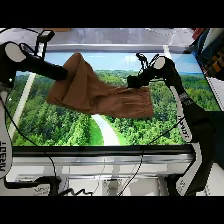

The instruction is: Fold the clothes and pants, and hang the long-sleeved shirts on hangers.

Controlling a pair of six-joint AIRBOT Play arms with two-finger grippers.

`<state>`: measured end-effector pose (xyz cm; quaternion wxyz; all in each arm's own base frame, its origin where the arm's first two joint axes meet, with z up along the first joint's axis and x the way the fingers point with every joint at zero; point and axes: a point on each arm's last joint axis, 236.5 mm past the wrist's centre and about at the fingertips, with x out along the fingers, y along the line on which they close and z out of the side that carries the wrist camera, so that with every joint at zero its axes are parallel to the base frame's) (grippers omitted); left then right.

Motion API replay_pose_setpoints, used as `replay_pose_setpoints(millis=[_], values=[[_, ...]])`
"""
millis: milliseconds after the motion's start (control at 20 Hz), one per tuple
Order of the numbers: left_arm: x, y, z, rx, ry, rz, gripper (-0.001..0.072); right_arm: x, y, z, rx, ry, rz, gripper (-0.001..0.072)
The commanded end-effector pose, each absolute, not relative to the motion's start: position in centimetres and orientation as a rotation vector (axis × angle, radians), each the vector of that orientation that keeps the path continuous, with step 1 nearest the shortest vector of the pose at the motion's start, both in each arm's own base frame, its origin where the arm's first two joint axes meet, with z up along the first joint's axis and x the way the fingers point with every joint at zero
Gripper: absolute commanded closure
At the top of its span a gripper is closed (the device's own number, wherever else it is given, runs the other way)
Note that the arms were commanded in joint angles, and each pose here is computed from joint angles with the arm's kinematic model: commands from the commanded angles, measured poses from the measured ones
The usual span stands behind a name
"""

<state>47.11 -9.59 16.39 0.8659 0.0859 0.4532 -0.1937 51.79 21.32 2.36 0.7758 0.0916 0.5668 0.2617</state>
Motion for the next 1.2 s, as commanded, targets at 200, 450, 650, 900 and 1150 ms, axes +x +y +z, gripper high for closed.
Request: replay_pose_setpoints(millis=[200,450,650,900,1150], values=[[46.4,-6.1,15.7,0.271,1.036,-0.230,0.0695,51.0,23.5,2.4,0.151,1.217,0.619,0.0687],[45.7,-2.2,13.7,0.284,1.146,-0.105,0.0696,51.1,23.7,2.3,0.156,1.214,0.620,0.0687],[45.4,2.0,8.9,0.147,1.310,-0.018,0.0695,50.3,24.9,1.2,0.144,1.235,0.637,0.0687],[47.1,1.8,8.4,-0.482,1.261,-0.164,0.0696,49.5,29.9,1.6,0.079,1.161,0.722,0.0688],[46.6,1.5,11.0,-0.485,1.213,-0.143,0.0693,51.6,37.5,3.0,0.165,0.944,0.716,0.0689]])
